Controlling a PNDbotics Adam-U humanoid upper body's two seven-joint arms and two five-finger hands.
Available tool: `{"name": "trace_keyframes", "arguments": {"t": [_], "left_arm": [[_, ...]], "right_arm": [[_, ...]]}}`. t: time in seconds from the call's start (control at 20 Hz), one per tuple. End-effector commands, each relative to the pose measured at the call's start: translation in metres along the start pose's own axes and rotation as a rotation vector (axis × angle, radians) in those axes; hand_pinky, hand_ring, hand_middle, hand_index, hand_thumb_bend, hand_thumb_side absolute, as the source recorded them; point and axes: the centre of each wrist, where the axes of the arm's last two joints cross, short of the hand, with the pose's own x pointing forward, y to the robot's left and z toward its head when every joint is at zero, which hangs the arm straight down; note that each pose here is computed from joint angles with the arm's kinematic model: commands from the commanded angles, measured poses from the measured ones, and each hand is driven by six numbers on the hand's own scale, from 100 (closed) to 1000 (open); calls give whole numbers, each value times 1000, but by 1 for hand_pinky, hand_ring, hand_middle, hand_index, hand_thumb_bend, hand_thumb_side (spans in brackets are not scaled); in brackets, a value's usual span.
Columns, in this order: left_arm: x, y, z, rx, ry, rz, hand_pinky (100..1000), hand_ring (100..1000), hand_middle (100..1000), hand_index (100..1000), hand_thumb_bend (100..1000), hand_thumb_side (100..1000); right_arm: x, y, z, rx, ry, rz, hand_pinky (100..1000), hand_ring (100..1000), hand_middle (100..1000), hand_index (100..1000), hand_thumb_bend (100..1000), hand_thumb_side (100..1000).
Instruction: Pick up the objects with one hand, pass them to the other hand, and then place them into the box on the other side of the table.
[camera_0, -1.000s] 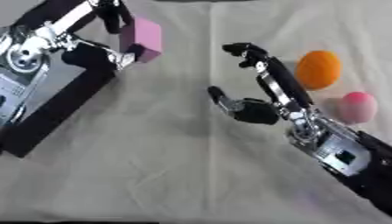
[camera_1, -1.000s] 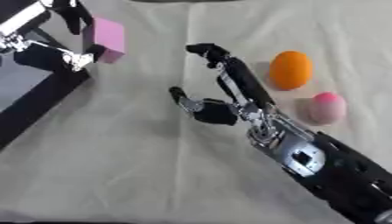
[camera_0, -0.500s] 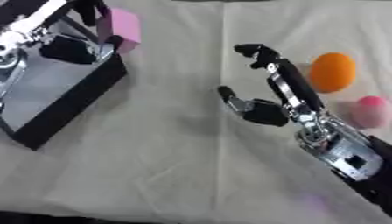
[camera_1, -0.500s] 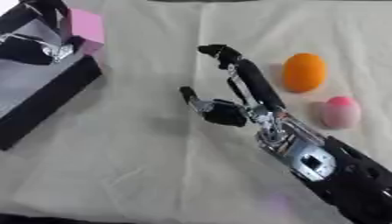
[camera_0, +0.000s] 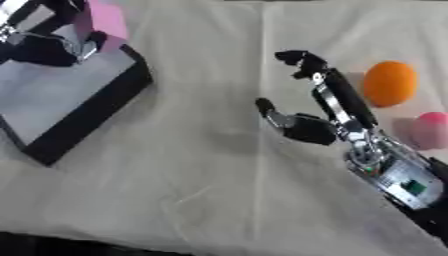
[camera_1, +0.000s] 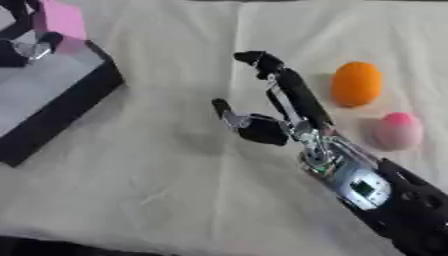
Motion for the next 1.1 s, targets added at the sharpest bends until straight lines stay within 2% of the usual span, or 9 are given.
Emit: {"name": "trace_keyframes", "arguments": {"t": [0.05, 0.35, 0.75, 0.95, 1.1], "left_arm": [[-10, 24, 9, 54, 37, -18, 722, 502, 399, 433, 210, 100], [-30, 28, 20, 80, 119, 4, 729, 500, 398, 432, 186, 100], [-51, 22, 21, 81, 178, 25, 738, 505, 409, 443, 171, 100], [-61, 15, 17, 71, 194, 29, 767, 524, 450, 483, 219, 100], [-68, 13, 15, 64, 203, 18, 814, 584, 538, 588, 300, 100]], "right_arm": [[3, -9, -3, -20, -25, 26, 763, 875, 848, 900, 357, 533], [4, -8, -3, -25, -21, 25, 762, 875, 848, 900, 359, 535], [6, -7, -5, -32, -30, 21, 760, 874, 848, 899, 360, 536], [8, -7, -7, -36, -39, 19, 759, 874, 849, 899, 362, 535], [9, -6, -8, -38, -40, 18, 759, 874, 849, 899, 361, 536]]}}
